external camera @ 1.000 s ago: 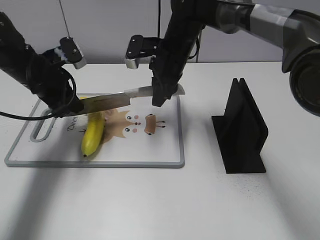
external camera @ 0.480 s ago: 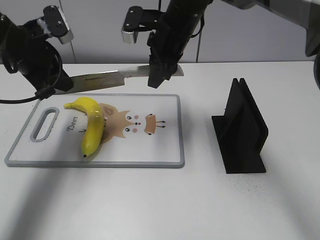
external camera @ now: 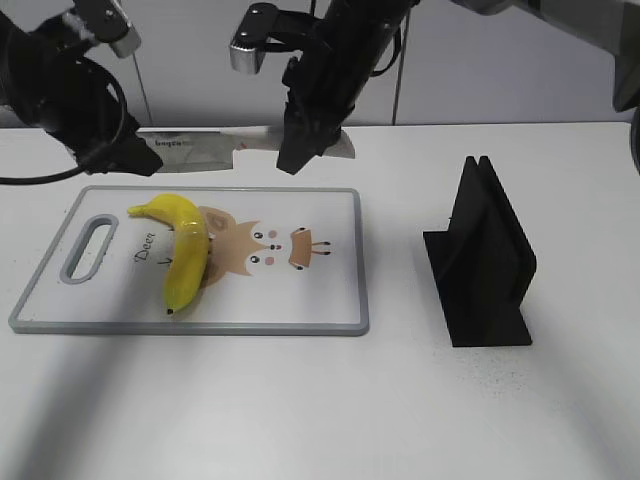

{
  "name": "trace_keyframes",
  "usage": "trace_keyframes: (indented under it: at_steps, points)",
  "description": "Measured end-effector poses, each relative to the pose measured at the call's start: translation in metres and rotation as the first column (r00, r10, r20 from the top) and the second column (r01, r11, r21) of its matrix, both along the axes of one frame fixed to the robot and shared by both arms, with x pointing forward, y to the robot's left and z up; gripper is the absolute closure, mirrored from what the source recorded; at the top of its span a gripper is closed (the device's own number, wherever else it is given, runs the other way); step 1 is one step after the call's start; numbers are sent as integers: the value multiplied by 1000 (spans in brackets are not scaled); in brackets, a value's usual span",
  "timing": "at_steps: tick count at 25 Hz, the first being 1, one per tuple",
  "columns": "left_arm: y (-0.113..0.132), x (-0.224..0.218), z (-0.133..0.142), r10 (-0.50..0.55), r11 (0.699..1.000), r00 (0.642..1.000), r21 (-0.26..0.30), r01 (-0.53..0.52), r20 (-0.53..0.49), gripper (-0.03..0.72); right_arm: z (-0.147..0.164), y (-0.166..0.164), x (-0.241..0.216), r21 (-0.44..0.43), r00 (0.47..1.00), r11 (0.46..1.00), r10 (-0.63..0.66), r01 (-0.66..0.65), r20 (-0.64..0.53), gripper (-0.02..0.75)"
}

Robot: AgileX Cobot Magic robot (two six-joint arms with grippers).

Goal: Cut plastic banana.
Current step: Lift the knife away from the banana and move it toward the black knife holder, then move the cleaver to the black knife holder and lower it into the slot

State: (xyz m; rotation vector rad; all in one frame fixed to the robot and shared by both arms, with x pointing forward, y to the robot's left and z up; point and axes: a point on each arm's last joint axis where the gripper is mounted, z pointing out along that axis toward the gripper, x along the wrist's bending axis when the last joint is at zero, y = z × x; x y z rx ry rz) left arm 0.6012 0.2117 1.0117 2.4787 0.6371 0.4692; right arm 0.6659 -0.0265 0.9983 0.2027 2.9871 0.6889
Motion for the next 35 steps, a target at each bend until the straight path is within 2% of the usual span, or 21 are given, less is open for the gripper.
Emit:
trace_keyframes:
  at_steps: [3,11,15,18,22,24,27,31,35]
  points:
    - [-1,-5,17,14,999,999,-31,-13,42,19,3,0,0,13,1000,1000,-25,25,7,556]
    - [4,-19,60,68,996,982,-71,-56,178,19,16,-12,-14,-21,999,999,-38,38,0,556]
    - [8,-28,79,175,979,969,-133,-153,174,34,41,-16,-23,6,998,999,-51,51,28,556]
    - [11,-41,93,228,966,961,-160,-203,157,39,59,-22,-34,17,997,998,-61,61,44,556]
    - [19,-59,113,332,932,935,-196,-304,127,47,72,-33,-51,1,996,996,-84,84,38,556]
    - [23,-70,120,383,912,920,-190,-363,87,52,77,-39,-59,-5,993,993,-118,118,24,556]
    - [31,-88,125,443,889,896,-139,-437,18,61,91,-46,-68,5,975,975,-220,220,6,556]
    - [39,-115,136,503,858,863,-93,-505,-43,77,113,-53,-77,45,915,914,-401,402,-36,556]
    - [47,-143,147,549,831,832,-55,-553,-77,87,133,-59,-86,88,857,853,-510,515,-74,556]
